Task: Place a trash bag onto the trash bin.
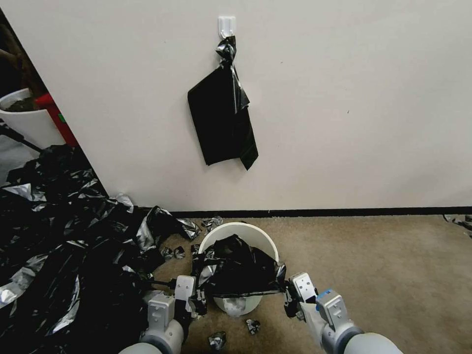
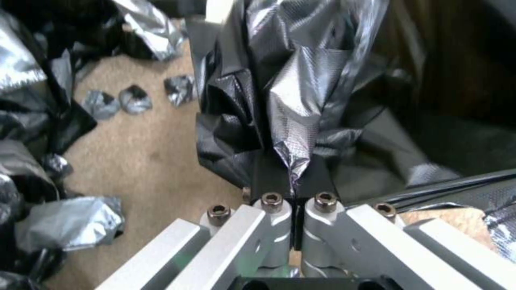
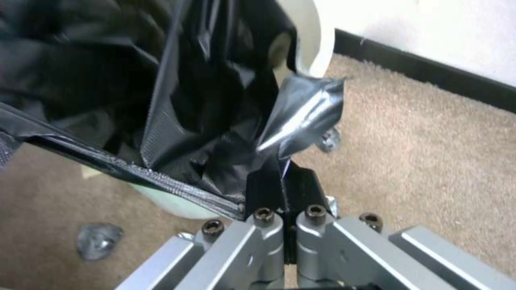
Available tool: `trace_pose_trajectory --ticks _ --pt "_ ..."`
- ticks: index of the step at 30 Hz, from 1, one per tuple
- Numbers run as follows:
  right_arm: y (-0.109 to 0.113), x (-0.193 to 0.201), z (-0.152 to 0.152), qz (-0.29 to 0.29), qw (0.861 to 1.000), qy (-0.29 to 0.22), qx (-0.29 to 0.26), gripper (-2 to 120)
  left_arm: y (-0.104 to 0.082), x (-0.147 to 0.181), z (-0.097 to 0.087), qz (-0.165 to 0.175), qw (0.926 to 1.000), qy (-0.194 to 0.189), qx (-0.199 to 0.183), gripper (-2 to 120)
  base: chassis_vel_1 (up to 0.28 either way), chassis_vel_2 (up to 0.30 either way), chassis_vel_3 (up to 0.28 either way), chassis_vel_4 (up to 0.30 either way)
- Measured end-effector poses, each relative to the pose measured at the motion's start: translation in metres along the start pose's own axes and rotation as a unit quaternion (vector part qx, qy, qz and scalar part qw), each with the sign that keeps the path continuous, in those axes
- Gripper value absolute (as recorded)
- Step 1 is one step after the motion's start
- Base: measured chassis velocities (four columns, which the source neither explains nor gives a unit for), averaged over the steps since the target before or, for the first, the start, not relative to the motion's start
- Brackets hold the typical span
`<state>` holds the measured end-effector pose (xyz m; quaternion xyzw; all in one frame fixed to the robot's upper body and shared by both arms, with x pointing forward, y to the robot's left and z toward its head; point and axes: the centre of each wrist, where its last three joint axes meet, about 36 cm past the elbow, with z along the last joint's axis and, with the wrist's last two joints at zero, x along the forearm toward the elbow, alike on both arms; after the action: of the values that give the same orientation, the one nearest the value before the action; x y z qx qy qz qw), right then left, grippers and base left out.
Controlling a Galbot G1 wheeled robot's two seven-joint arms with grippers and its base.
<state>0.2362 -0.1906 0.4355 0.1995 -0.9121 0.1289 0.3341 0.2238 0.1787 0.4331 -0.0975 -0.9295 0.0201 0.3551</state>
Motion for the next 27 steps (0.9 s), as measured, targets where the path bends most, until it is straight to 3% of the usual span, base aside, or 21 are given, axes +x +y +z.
trace_pose_trajectory --ticks 12,18,27 --pt "0.015 -0.024 0.019 0.0 1.0 0.007 0.009 0 -0.011 -0.022 0.02 -0.011 0.9996 0.026 -0.001 0 0.0 0.0 0.0 0.0" --pt "0.013 -0.046 0.029 0.013 1.0 0.009 0.015 0 -0.009 -0.049 0.03 -0.028 0.9988 0.039 0.007 0 0.0 0.0 0.0 0.0" --pt "0.002 -0.065 0.037 0.028 0.999 0.011 0.02 0 -0.009 -0.064 0.032 -0.026 0.9987 0.043 0.009 0 0.0 0.0 0.0 0.0"
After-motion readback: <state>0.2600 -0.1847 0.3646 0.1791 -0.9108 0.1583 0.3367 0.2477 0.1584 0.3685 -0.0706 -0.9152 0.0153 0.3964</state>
